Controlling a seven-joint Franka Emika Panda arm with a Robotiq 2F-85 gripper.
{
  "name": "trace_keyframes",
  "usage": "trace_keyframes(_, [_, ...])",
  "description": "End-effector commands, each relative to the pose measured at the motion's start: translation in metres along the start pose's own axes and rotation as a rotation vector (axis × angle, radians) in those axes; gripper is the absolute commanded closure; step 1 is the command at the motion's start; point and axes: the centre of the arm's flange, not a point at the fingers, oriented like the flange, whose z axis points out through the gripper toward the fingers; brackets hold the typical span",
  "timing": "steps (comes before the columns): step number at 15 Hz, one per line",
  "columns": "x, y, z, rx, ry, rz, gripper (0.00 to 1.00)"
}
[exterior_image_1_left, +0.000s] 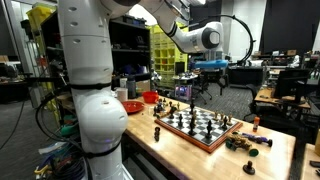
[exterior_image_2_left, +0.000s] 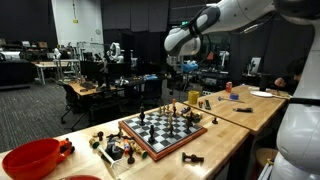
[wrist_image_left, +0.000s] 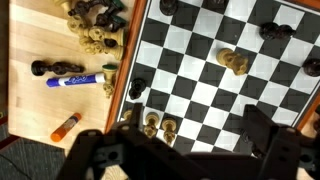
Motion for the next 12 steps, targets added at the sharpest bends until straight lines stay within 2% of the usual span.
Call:
trace_keyframes(1, [0.0, 0.0, 0.0, 0.0, 0.0, 0.0, 0.0])
trace_keyframes(2, [-0.002, -0.004, 0.002, -0.027, 0.012, 0.025, 0.0])
trace_keyframes(5, [-0.015, -0.02, 0.008, -0.021, 0.082, 0.082, 0.0])
trace_keyframes(9, [-0.035, -0.045, 0.022, -0.054, 0.114, 0.217, 0.0])
trace_keyframes(12, [-0.047, -0.064, 0.034, -0.05, 0.127, 0.295, 0.0])
